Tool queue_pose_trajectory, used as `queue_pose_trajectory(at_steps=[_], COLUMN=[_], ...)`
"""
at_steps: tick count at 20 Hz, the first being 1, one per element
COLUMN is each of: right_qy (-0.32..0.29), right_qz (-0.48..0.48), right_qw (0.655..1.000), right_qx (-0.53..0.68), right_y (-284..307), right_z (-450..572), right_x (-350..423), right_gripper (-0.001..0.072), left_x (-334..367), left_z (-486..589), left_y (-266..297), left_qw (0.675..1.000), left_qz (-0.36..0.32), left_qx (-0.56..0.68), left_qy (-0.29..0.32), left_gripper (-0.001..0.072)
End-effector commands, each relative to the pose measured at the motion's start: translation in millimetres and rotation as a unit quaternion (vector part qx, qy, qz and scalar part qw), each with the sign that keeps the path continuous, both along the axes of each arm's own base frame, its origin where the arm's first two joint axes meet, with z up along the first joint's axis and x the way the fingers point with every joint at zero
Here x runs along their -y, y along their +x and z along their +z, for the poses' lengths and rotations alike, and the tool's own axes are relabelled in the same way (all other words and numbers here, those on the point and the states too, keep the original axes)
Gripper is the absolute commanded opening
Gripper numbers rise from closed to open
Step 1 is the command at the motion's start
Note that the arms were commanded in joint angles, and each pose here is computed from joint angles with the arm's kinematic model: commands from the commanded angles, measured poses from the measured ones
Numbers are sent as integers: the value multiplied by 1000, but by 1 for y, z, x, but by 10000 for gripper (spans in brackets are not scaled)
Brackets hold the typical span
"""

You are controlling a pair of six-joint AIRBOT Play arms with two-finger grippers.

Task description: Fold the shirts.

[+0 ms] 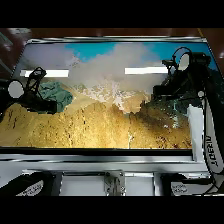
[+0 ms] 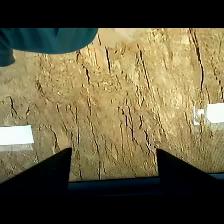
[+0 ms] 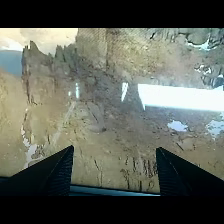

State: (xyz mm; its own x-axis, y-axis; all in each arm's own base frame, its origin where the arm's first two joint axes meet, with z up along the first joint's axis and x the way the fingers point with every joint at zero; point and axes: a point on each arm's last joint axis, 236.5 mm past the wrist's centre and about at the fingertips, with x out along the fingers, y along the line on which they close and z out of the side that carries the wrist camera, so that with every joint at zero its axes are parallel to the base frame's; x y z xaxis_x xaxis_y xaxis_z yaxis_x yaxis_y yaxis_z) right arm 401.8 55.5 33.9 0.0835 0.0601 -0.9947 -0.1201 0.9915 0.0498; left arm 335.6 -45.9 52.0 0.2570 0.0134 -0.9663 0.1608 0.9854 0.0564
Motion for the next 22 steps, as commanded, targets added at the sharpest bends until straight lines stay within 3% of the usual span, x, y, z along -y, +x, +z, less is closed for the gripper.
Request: queue_pose_trajectory(at_steps=[1,22], right_qy=[0,0], right_qz=[1,0], right_qw=[1000,1000], right_qx=[0,0], right_y=[0,0], right_z=[0,0], right_x=[0,-1], right_gripper=[632,632], left_x=[0,3], left_z=[0,1], left_y=[0,7], left_qw=[1000,1000], left_qz=[0,-1], left_qx=[0,16], left_qy=[0,-7], left_gripper=[607,607])
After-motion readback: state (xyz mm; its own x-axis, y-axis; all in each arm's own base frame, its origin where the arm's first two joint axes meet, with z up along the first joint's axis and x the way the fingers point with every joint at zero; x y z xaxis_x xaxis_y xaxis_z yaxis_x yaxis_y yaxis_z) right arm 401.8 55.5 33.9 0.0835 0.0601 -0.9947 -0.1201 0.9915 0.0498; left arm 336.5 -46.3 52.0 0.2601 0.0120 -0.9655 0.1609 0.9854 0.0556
